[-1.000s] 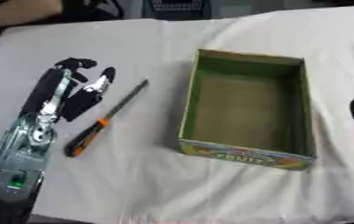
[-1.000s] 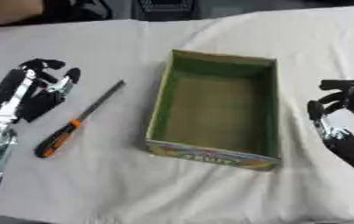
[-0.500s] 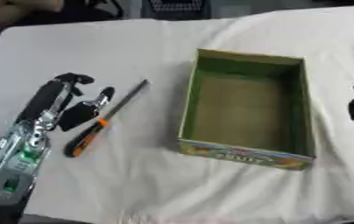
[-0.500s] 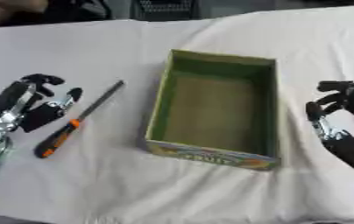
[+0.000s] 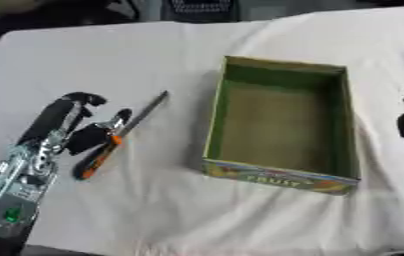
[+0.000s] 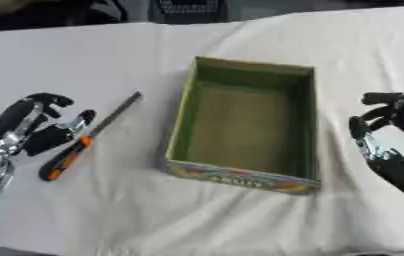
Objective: Pick up objects on the table and place them in the box.
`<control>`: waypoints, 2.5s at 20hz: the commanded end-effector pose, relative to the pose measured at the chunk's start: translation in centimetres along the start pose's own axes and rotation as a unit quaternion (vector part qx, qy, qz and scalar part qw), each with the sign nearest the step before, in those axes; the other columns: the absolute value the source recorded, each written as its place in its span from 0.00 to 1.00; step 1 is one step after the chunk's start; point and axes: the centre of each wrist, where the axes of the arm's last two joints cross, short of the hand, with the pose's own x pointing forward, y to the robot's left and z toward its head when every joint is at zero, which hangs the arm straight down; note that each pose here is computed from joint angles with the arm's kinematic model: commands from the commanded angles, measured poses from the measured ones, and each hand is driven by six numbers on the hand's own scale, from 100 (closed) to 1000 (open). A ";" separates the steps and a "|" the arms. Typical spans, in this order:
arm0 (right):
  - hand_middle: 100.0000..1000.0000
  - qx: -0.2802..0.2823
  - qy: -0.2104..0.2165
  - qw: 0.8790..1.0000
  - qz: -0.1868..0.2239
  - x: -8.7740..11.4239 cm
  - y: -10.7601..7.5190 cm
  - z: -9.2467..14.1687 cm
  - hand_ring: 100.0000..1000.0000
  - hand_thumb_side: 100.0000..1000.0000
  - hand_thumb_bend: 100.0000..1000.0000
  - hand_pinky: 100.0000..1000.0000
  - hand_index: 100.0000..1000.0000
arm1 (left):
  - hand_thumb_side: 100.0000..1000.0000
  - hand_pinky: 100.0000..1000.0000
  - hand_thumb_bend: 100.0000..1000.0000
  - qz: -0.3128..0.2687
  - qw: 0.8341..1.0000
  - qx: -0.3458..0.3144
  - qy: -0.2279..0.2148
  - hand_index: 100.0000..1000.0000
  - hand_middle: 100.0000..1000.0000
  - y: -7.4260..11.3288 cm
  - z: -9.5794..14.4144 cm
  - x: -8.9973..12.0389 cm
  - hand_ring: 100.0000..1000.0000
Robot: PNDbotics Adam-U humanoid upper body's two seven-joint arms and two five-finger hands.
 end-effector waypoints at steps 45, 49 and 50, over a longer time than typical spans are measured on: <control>0.64 -0.002 -0.007 1.000 0.006 0.4 -0.4 0.0 0.55 0.63 0.33 0.46 0.76 | 0.41 0.78 0.43 -0.136 0.985 -0.095 0.044 0.74 0.71 0.5 0.1 -0.9 0.75; 0.64 -0.002 -0.006 1.000 0.006 0.4 -0.4 0.0 0.55 0.63 0.32 0.46 0.76 | 0.40 0.77 0.41 -0.134 0.985 -0.105 0.043 0.74 0.71 0.0 0.2 -1.0 0.75; 0.64 -0.003 -0.006 1.000 0.006 0.4 -0.4 0.0 0.55 0.63 0.32 0.46 0.76 | 0.40 0.77 0.41 -0.134 0.984 -0.107 0.041 0.74 0.71 -0.1 0.2 -1.0 0.75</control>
